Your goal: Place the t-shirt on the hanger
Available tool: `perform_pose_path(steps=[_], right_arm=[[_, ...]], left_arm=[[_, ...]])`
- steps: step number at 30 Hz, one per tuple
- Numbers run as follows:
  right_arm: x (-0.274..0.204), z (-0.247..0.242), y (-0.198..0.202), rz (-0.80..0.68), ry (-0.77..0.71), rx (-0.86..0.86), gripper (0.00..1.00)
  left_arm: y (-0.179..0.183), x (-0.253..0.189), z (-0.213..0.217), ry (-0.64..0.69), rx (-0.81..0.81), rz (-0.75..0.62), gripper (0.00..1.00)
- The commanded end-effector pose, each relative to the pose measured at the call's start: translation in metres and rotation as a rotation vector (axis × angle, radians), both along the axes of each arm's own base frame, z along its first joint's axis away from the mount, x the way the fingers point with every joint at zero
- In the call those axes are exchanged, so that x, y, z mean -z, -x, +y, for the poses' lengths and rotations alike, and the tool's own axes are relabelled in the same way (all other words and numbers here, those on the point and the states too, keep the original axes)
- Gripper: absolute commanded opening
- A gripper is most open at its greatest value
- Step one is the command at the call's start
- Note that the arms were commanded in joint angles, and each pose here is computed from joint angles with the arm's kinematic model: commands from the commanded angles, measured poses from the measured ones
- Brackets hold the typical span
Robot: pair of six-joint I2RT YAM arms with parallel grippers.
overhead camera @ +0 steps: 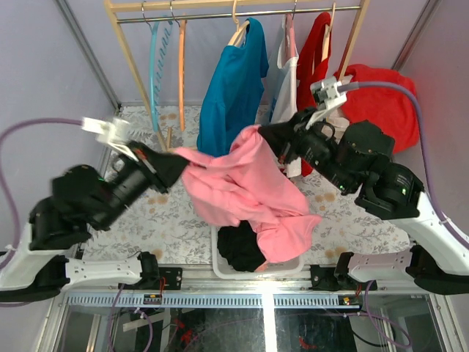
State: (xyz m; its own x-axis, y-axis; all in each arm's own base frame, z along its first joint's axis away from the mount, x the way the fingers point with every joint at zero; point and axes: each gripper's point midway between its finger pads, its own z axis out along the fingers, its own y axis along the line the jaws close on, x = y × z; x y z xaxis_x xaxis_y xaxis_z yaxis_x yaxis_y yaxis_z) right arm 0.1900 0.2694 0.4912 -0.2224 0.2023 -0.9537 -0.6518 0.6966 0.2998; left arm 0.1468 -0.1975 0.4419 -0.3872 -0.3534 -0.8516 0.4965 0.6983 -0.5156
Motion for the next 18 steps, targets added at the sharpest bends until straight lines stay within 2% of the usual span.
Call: perform_pose_path(steps=[1, 5, 9, 13, 18], right_arm=[[-0.110, -0.003, -0.014, -0.192, -0.306, 0.072, 0.00], [-0.163, 0.007, -0.016, -0.288, -0.368, 0.054, 0.00], [-0.183, 0.001, -0.009, -0.330, -0.387, 0.036, 0.00], [-0.165, -0.017, -0.002, -0.328, -0.363, 0.051, 0.00], [-0.098, -0.032, 0.004, -0.250, -0.290, 0.053, 0.00]], left_arm=[[-0.023, -0.096, 0.031, 0.076, -0.175, -0.181, 0.00], [-0.025, -0.172, 0.038, 0.143, -0.207, -0.329, 0.00], [-0.023, -0.203, 0.036, 0.168, -0.187, -0.385, 0.00], [-0.025, -0.185, 0.031, 0.146, -0.188, -0.368, 0.00], [-0.034, -0.119, 0.007, 0.052, -0.177, -0.258, 0.00]])
